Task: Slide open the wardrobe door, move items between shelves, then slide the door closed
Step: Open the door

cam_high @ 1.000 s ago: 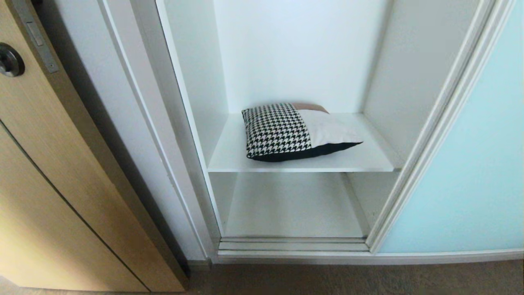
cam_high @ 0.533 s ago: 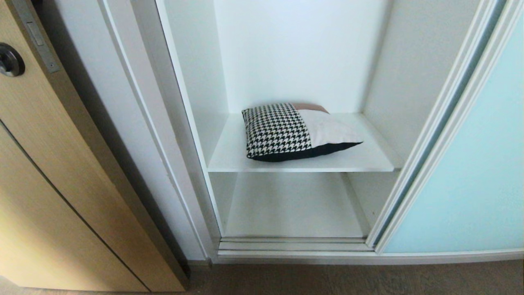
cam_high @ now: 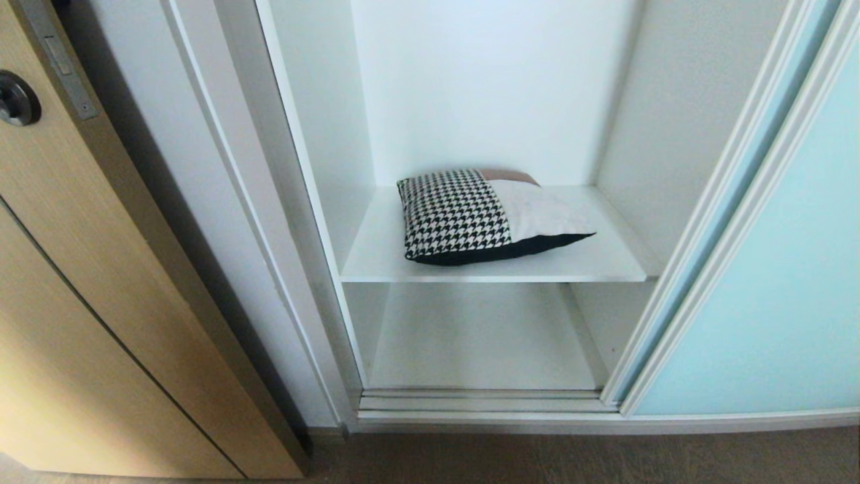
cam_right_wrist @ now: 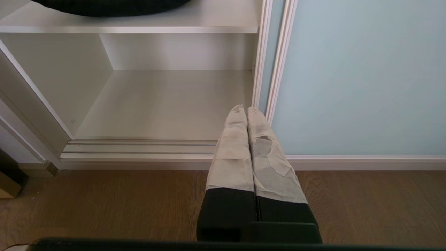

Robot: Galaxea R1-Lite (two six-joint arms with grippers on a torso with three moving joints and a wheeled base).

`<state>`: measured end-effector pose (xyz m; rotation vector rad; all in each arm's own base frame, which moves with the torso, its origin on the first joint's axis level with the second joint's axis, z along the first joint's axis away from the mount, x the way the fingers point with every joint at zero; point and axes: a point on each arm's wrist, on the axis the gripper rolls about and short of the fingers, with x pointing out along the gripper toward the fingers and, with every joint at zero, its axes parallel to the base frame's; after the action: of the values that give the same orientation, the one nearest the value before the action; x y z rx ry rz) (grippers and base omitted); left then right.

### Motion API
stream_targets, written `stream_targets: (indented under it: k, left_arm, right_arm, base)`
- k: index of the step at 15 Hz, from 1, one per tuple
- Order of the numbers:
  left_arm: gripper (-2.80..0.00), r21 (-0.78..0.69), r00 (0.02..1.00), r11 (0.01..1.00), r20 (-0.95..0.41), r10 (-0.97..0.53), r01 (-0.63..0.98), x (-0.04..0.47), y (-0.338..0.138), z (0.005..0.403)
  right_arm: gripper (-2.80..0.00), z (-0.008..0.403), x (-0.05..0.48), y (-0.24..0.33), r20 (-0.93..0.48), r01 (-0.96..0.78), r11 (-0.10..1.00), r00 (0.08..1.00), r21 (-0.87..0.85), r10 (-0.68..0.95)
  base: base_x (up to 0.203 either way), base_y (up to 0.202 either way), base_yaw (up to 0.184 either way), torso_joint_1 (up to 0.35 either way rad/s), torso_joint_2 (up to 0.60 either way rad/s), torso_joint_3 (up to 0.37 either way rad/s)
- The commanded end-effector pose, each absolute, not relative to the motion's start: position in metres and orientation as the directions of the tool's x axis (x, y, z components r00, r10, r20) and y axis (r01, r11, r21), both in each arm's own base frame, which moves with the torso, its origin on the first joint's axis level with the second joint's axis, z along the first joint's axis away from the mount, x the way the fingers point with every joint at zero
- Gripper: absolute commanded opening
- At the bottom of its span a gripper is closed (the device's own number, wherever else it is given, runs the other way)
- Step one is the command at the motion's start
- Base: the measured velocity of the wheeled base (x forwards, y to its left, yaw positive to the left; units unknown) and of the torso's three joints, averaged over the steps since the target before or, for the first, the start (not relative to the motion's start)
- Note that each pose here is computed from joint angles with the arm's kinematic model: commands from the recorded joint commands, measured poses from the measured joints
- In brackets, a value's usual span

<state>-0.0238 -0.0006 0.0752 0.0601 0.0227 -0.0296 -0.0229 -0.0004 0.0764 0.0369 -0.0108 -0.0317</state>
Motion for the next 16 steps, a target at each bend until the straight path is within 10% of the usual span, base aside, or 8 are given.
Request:
stream_targets:
  k: [1, 16]
  left_arm:
    - [-2.8, 0.055, 0.999, 0.998, -0.018, -0.035, 0.035, -0.0231, -0.0007, 0.0748]
    - [-2.8, 0.005, 1.0, 1.0, -0.006, -0.003, 0.003, -0.0229, 0.0, 0.0756]
  right_arm:
    - [-2.8, 0.076, -0.0228, -0.0004, 0.009, 0.032, 0.999, 0.999, 0.037, -0.032]
    - [-2.8, 0.0763, -0.0229, -0.0004, 0.011, 0.032, 0.999, 0.999, 0.037, -0.032]
  base:
    - [0.0, 0.0, 0.0, 0.0, 0.0, 0.0]
    - [0.0, 0.0, 0.0, 0.0, 0.0, 0.0]
